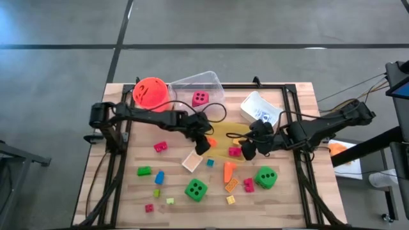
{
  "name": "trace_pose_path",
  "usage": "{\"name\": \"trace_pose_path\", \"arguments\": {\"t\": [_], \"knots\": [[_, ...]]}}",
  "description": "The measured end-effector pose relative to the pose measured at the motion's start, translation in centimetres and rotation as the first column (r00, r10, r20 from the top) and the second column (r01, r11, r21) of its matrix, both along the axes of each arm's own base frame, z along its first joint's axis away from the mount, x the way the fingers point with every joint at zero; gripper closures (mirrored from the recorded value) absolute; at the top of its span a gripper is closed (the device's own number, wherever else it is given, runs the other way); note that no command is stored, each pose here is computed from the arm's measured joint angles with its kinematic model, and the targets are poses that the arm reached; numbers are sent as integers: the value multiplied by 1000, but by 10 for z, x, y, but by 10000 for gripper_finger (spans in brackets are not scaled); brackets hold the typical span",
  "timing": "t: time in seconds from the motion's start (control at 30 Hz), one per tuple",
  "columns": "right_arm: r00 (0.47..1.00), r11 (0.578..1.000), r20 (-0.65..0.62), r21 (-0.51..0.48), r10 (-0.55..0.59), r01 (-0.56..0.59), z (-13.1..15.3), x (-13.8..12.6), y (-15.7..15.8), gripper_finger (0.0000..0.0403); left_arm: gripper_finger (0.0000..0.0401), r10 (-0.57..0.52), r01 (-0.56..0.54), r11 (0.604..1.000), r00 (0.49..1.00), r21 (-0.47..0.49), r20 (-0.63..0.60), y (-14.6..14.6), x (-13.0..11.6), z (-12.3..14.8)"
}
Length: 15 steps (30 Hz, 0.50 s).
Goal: Pick & Place Toys
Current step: Put the orange game piece into the yellow bin
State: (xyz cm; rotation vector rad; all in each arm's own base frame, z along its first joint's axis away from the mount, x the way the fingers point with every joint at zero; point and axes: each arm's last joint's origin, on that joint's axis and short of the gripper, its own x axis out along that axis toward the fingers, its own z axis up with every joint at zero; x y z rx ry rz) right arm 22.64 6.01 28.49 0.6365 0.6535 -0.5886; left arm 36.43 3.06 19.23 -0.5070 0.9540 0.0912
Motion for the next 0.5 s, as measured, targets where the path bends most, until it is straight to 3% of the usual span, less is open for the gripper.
{"name": "trace_pose_path", "arguments": {"t": [0.5], "knots": [[999,998,-27,-53,-37,35,-12,9,5,181,278,40,-36,998,995,55,-87,2,-1,-28]]}}
